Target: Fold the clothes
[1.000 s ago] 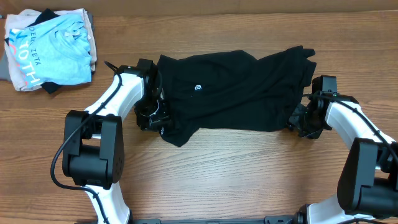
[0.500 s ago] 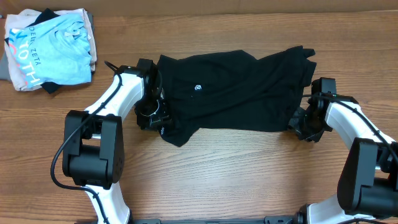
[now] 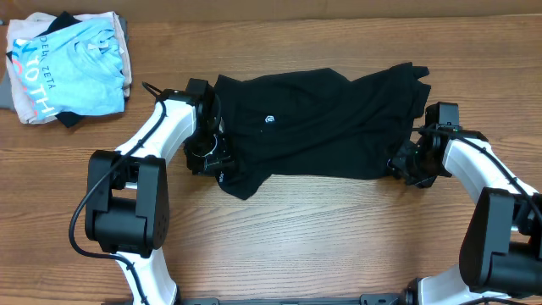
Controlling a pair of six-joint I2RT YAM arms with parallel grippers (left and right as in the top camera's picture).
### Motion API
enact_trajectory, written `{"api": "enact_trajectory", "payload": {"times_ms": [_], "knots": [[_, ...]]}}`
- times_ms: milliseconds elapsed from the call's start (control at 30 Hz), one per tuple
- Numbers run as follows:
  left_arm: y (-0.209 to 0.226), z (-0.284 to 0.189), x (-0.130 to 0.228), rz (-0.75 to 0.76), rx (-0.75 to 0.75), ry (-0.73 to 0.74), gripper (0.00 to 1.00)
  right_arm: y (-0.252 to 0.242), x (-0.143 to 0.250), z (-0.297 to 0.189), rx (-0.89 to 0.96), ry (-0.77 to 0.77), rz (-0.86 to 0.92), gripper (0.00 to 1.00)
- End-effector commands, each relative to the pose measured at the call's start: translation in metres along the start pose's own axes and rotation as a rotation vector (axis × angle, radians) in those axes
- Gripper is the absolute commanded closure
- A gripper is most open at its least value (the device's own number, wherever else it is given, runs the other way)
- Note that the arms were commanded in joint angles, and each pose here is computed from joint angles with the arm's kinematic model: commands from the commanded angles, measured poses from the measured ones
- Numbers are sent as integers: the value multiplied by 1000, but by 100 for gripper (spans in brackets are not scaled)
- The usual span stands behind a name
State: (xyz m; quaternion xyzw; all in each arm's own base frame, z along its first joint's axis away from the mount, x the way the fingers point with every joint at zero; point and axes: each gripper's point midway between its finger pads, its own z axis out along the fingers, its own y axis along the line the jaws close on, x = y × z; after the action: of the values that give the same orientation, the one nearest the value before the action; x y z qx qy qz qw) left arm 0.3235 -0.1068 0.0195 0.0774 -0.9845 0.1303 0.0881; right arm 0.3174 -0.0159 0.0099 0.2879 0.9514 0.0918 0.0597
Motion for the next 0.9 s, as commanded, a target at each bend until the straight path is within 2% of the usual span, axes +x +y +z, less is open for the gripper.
{"api": "enact_trajectory", "payload": {"times_ms": [0,200,300,367,433,500,533,567,733,867], "knots": [[-1,6,3,6,1,18,38,-3,3,5,-4,6,8,55],[-1,6,2,7,2,16,37,-7,6,13,-10,-7,5,65],[-1,6,2,7,2,17,38,-7,5,14,-9,-10,6,77],[-1,6,2,7,2,16,46,-6,3,13,-11,-16,5,87],[-1,6,3,6,1,19,66,-4,-1,10,-16,-25,6,96],[-1,5,4,4,1,22,80,-1,-5,4,-16,-25,8,96],[-1,4,5,2,-1,26,91,1,-8,-1,-16,-26,8,96],[-1,3,6,0,-2,32,96,3,-10,-5,-16,-25,8,96],[3,-16,8,-25,-14,49,96,5,-24,-41,54,-21,14,96],[18,-44,9,-58,-100,1,96,-1,-28,-74,139,-10,19,96]]}}
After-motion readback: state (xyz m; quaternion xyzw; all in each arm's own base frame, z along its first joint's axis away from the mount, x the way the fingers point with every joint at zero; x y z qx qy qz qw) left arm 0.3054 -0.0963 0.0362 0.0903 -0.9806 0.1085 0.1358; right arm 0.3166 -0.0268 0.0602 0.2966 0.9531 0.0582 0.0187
